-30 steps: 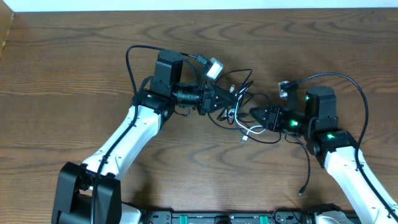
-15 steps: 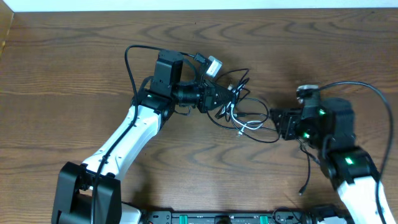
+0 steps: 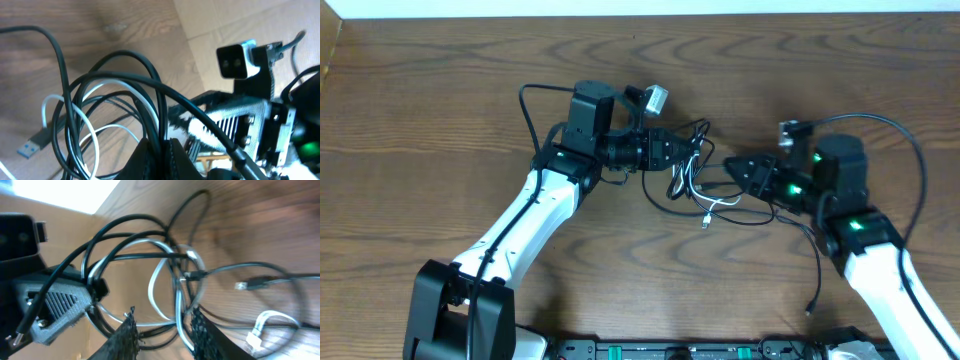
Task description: Untangle cables
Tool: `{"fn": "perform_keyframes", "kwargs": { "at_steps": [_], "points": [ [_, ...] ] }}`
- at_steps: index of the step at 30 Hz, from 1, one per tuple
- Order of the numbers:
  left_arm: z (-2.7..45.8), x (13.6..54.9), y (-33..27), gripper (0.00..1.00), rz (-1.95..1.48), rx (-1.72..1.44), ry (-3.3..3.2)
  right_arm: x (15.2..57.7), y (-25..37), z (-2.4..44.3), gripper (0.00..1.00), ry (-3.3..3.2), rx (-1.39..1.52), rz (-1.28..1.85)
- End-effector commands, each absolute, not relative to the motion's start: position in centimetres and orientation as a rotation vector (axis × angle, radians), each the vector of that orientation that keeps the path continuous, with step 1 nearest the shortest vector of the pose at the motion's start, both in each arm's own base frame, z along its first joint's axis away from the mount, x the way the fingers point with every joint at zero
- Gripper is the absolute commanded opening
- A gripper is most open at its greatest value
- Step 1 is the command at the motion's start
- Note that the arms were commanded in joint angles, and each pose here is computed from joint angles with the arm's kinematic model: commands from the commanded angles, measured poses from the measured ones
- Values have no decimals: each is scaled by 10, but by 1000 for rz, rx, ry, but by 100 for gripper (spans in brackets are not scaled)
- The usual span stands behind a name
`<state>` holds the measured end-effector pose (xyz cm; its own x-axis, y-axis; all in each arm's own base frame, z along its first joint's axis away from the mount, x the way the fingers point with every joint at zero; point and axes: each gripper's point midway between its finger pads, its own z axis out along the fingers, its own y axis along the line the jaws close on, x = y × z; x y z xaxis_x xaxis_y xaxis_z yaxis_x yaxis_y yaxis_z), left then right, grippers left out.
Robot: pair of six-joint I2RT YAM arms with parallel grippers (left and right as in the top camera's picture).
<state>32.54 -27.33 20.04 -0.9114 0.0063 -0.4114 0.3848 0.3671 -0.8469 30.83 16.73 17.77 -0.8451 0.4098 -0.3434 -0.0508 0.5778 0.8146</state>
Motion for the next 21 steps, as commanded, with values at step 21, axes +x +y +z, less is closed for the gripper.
{"fn": "perform_keyframes", "kwargs": {
  "at_steps": [21],
  "points": [
    [205, 340, -272, 7, -1580, 124, 2336, 323, 233, 140, 32, 2392, 391, 1620]
  ]
}}
